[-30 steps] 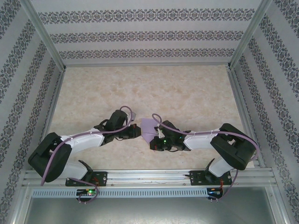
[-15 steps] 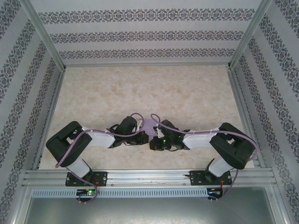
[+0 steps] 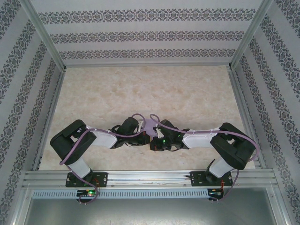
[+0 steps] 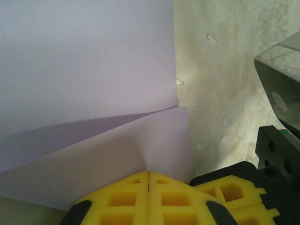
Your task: Fold a paper plane with a square sheet of paper (fold left side to right side)
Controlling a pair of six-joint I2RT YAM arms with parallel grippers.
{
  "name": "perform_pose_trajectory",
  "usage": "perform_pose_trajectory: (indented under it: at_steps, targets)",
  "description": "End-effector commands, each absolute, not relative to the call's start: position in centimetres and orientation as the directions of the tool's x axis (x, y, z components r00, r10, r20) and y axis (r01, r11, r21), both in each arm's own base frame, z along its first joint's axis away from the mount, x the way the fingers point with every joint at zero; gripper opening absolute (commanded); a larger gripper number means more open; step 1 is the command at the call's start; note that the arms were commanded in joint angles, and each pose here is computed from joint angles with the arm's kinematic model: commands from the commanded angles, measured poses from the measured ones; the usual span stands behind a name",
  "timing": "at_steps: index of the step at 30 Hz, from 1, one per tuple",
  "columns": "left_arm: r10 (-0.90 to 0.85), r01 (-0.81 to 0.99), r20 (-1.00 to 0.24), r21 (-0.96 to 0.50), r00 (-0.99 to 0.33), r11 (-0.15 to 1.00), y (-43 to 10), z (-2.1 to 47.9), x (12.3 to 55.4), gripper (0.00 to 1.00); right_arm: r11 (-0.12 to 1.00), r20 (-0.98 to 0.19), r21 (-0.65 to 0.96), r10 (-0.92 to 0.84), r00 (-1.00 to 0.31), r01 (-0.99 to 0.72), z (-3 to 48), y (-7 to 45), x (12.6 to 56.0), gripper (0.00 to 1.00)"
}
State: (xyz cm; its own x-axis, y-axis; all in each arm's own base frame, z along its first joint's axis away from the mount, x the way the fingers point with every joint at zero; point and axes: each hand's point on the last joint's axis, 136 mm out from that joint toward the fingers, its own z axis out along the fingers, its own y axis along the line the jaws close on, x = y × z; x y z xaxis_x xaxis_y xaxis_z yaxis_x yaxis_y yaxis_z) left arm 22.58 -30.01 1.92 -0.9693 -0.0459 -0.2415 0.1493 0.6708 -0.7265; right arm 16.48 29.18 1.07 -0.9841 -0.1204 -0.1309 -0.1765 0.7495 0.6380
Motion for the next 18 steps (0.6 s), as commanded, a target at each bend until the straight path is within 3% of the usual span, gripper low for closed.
perform_pose_trajectory:
  at_steps: [1,18]
  targets:
    - [-0.079,0.119,-0.265,-0.654,-0.961,0.747,-28.6,0.2,23.5,0.01,0.908,0.004,0.404,-0.124,-0.992,-0.111,-4.5,23.3,13.5,0.0]
    - [-0.171,0.063,-0.266,-0.689,-0.949,0.722,-25.9,-0.6,26.7,0.01,0.894,0.023,0.43,-0.148,-0.989,-0.124,-4.5,23.4,12.7,0.0]
